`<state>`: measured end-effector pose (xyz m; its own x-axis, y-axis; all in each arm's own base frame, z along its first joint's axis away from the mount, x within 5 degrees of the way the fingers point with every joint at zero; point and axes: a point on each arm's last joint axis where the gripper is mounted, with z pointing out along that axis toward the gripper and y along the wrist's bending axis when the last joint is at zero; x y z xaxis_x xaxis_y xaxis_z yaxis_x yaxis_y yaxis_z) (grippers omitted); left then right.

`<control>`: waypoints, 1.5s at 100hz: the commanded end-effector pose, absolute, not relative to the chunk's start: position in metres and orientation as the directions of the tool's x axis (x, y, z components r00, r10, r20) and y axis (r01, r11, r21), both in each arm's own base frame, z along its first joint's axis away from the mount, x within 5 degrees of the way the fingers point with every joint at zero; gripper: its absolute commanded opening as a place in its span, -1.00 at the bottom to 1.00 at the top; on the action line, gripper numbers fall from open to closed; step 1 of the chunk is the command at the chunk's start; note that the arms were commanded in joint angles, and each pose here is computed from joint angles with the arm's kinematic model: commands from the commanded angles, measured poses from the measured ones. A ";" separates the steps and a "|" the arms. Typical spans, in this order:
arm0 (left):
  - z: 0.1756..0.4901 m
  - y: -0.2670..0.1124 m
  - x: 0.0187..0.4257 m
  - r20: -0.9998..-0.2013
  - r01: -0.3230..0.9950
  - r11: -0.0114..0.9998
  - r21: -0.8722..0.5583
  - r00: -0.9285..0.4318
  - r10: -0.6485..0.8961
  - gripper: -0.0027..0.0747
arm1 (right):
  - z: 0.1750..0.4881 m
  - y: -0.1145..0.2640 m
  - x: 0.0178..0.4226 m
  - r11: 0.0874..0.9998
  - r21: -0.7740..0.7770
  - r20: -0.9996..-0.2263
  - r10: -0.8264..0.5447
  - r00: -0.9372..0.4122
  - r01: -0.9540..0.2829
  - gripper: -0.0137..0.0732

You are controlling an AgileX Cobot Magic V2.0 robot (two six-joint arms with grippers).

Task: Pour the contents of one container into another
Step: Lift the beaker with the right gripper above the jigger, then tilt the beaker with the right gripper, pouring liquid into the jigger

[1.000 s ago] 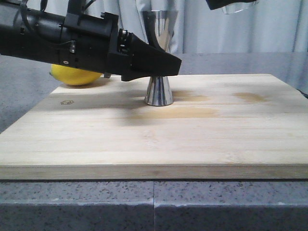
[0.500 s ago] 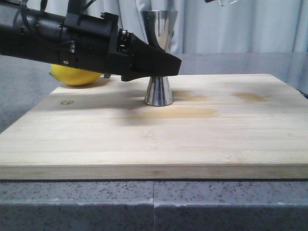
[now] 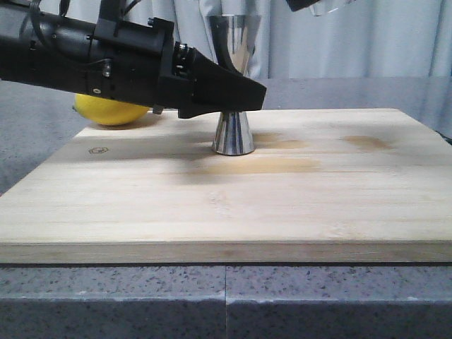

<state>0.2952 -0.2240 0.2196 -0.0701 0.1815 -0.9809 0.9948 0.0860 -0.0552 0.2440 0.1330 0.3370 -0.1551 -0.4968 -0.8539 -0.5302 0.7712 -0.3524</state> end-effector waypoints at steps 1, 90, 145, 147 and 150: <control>0.253 -0.228 0.294 -0.998 0.996 0.070 -0.048 -0.051 0.048 -0.61 | 0.361 0.134 0.242 0.777 -0.367 -0.889 -0.454 -0.053 -0.512 -0.11; 0.274 -0.247 0.286 -0.992 0.997 -0.070 -0.039 -0.031 0.120 -0.61 | 0.377 0.133 0.241 0.678 -0.533 -0.782 -0.623 -0.010 -0.507 -0.11; 0.274 -0.249 0.285 -0.992 0.997 -0.074 -0.037 -0.027 0.124 -0.61 | 0.372 0.140 0.235 0.553 -0.635 -0.678 -0.734 0.046 -0.540 -0.11; 0.274 -0.249 0.285 -0.992 0.997 -0.074 -0.037 -0.027 0.124 -0.61 | 0.372 0.140 0.235 0.545 -0.641 -0.671 -0.740 0.049 -0.540 -0.11; 0.274 -0.249 0.285 -0.992 0.997 -0.074 -0.037 -0.027 0.124 -0.61 | 0.372 0.139 0.235 0.533 -0.651 -0.660 -0.750 0.055 -0.540 -0.11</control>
<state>0.2900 -0.2462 0.2431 -0.0521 0.2300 -0.9718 0.9964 -0.0528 -0.0659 0.2373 0.1388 0.3491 -0.0506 -0.7600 -0.6480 -0.5903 0.5461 -0.5945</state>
